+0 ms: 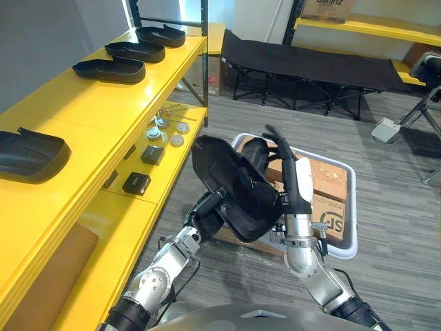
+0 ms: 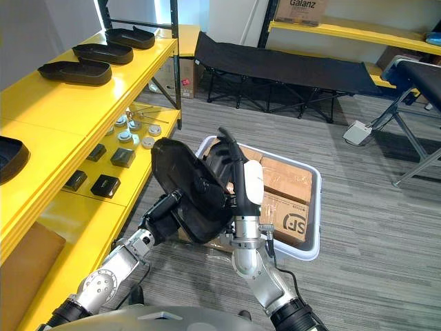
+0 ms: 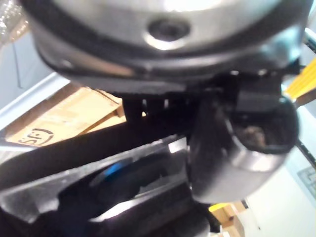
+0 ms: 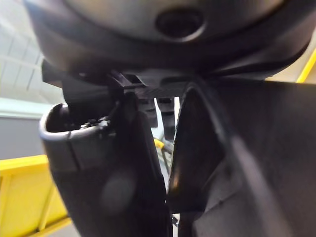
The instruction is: Walk over and take three plastic housings, then place them on the shelf
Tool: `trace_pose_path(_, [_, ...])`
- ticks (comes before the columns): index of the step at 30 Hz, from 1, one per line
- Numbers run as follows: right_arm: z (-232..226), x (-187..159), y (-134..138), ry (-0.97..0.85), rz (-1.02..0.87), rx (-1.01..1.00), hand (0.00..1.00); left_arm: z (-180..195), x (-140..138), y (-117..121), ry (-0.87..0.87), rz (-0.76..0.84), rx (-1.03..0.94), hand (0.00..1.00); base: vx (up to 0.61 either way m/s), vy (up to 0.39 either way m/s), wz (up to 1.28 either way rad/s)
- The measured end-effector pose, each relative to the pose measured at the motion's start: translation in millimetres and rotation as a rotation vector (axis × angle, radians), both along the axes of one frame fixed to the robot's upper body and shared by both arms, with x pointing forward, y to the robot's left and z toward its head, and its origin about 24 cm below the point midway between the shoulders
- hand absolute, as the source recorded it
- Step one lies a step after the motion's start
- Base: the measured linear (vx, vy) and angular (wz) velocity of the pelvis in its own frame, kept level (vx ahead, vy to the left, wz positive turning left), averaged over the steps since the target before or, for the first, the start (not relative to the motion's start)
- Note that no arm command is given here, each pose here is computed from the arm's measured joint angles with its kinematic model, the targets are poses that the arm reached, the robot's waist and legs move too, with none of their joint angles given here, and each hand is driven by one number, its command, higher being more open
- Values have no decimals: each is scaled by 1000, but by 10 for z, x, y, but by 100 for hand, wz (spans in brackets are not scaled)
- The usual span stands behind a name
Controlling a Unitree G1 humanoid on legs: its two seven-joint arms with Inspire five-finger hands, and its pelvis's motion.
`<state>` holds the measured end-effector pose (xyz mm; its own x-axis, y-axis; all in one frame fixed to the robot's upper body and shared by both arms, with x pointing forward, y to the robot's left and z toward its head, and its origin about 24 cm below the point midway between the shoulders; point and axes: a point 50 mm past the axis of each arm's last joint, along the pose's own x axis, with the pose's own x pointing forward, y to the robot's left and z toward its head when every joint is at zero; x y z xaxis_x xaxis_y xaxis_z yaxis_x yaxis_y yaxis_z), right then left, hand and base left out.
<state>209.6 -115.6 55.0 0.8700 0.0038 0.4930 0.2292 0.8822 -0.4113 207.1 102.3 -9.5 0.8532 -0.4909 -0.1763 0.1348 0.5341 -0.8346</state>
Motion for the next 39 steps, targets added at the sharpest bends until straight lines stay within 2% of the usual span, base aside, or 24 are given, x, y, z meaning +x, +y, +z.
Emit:
trace_pose_path(8, [73,53,-18,19,-128,198,100,388,149,26,-182,105,12,0,-5,0,0])
trace_pose_path(12, [65,57,0,41,-147,249,100,504,179,64,-249,164,132,0,-20,2,-3])
trace_pose_path(16, [-54,-20,-130,123,-148,276,100,601,257,336,-317,441,368,0,-4,0,-1])
trace_pose_path(17, [-95,-58,-178,152,-143,303,100,632,264,471,-343,527,501,0,0,0,0])
trace_pose_path(18, [-112,-80,-161,173,-96,319,100,650,261,512,-378,546,641,0,0,0,0])
trace_pose_path(21, [-158,-120,-173,237,-31,388,100,710,233,576,-451,610,880,0,0,0,0])
trace_pose_path(24, [-196,-193,-262,262,-33,453,100,778,188,674,-486,681,993,0,20,-5,-5])
trace_pose_path(26, [-228,-267,-520,268,-127,538,100,831,150,941,-452,844,1115,0,19,-4,-8])
trace_pose_path(29, [-294,-387,-807,278,-237,609,100,804,14,1229,-372,994,1252,0,19,-2,-13])
trace_pose_path(32, [-370,-512,-932,308,-288,668,100,778,-72,1314,-342,1046,1282,0,23,-3,-6])
trace_pose_path(39, [-562,-582,-883,417,-251,655,100,714,-146,1192,-374,1004,1241,0,2,0,-1])
